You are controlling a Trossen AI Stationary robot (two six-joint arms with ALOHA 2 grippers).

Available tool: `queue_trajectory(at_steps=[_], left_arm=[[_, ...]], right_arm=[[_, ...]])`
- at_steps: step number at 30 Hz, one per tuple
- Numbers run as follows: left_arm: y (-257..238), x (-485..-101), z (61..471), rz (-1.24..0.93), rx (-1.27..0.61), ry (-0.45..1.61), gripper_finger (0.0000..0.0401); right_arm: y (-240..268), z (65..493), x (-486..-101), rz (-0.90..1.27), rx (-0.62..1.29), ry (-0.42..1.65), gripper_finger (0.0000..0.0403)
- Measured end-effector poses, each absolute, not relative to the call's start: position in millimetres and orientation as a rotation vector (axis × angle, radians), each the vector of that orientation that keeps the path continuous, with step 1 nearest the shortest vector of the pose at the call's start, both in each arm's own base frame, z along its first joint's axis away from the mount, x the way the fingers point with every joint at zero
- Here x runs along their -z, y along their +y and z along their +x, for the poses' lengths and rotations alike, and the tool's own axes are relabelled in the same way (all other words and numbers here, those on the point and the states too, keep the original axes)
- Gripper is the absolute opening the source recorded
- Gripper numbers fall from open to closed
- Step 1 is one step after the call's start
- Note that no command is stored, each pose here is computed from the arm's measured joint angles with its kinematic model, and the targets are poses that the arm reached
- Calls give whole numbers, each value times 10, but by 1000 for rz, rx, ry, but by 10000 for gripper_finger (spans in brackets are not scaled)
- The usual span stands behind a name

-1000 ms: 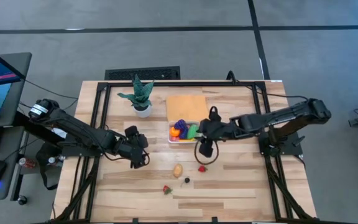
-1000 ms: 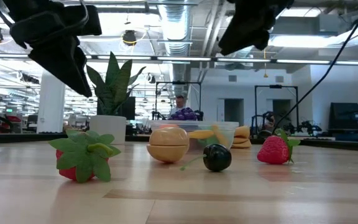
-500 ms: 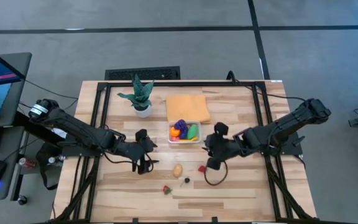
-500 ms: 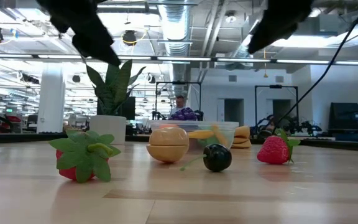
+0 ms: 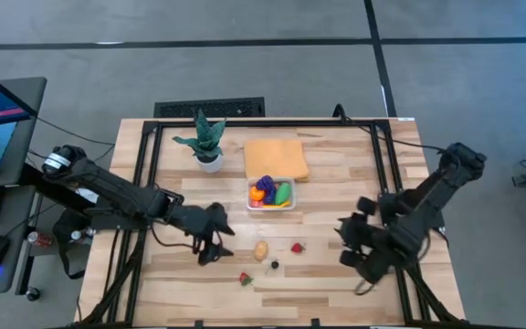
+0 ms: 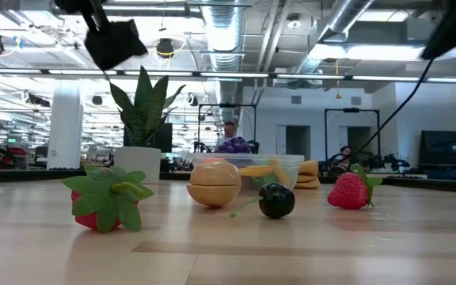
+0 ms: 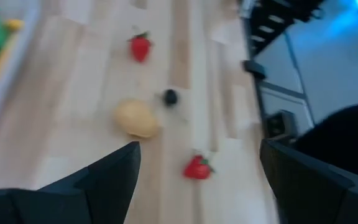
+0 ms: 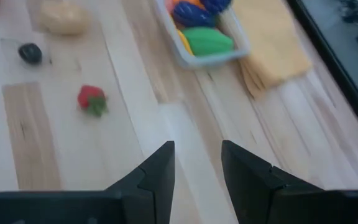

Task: Pick and placing Produce into tupperware
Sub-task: Put the left red strawberry into the transparent bin

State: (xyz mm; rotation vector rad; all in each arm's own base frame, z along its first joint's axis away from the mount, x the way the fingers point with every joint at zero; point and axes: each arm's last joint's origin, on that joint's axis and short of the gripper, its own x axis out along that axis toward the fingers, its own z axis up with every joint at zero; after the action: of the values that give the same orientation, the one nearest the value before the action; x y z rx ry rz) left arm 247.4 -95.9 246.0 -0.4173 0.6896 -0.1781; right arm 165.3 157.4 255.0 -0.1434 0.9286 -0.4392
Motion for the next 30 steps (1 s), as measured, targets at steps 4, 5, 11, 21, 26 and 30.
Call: queue_trajectory(at_steps=[4,5,11,21,26,30], left_arm=[[-1085,-2474,2441,-407,218,675,320],[-1115,-2458,2444,-399,218,678,320],[-1299,-2251,2540,-312,265,710,320],[-1661,-1840,2899,-112,408,844,320],[-1769,-1682,3014,-53,410,951,320],[-1793,-1618,3075,-39,383,962,320]], right_arm=[[1652,1380,-2558,-107,502,894,124],[1670,1320,-2564,-93,512,876,124],[1777,1020,-2584,-3,516,792,124],[1838,863,-2586,74,501,771,124],[1849,840,-2583,81,496,782,124],[1851,839,-2581,85,497,791,124]])
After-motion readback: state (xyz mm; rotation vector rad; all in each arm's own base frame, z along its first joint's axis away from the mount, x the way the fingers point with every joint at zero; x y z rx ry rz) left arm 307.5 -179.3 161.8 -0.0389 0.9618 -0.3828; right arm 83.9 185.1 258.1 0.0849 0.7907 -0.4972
